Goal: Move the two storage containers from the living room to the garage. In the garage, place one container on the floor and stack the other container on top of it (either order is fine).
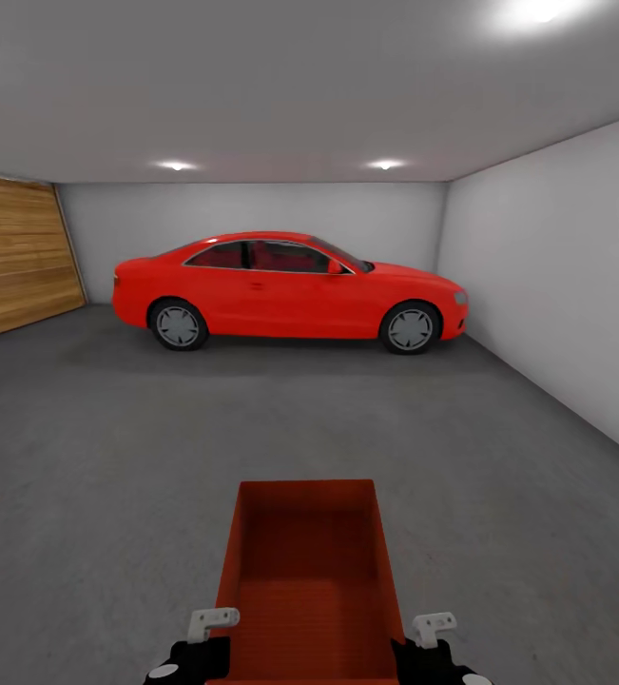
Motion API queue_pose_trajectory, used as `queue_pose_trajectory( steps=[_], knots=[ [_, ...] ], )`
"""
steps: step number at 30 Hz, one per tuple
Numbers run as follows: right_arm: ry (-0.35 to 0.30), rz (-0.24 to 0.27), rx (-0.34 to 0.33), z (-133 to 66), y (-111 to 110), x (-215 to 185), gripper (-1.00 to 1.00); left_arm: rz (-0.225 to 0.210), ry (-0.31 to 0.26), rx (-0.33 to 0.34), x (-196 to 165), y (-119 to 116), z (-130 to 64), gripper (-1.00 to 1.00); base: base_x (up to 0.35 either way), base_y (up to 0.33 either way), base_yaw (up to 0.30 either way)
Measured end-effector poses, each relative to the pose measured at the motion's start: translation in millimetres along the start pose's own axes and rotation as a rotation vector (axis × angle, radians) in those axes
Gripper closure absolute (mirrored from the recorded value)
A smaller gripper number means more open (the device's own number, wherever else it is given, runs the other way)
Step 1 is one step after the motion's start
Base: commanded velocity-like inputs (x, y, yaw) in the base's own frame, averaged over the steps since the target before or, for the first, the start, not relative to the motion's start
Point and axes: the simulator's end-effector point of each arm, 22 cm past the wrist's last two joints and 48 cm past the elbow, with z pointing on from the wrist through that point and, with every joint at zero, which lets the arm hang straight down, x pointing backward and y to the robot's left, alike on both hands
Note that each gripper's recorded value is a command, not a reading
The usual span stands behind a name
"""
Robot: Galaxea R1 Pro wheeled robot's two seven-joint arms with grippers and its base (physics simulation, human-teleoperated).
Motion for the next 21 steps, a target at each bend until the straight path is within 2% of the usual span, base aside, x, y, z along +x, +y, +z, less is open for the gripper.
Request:
queue_pose_trajectory(
  steps=[15, 21],
  knots=[
    [0.0, 0.0, 0.0, 0.0, -0.1, 0.2, 1.0, 0.0, 0.0, 0.0, 0.1, -0.1, 0.1, 1.0, 0.0, 0.003, 0.0],
    [0.0, 0.0, 0.0, -0.2, 0.0, 0.2, 1.0, 0.0, 0.0, 0.0, 0.1, 0.0, -0.1, 1.0, 0.079, 0.0, 0.0]
  ],
)
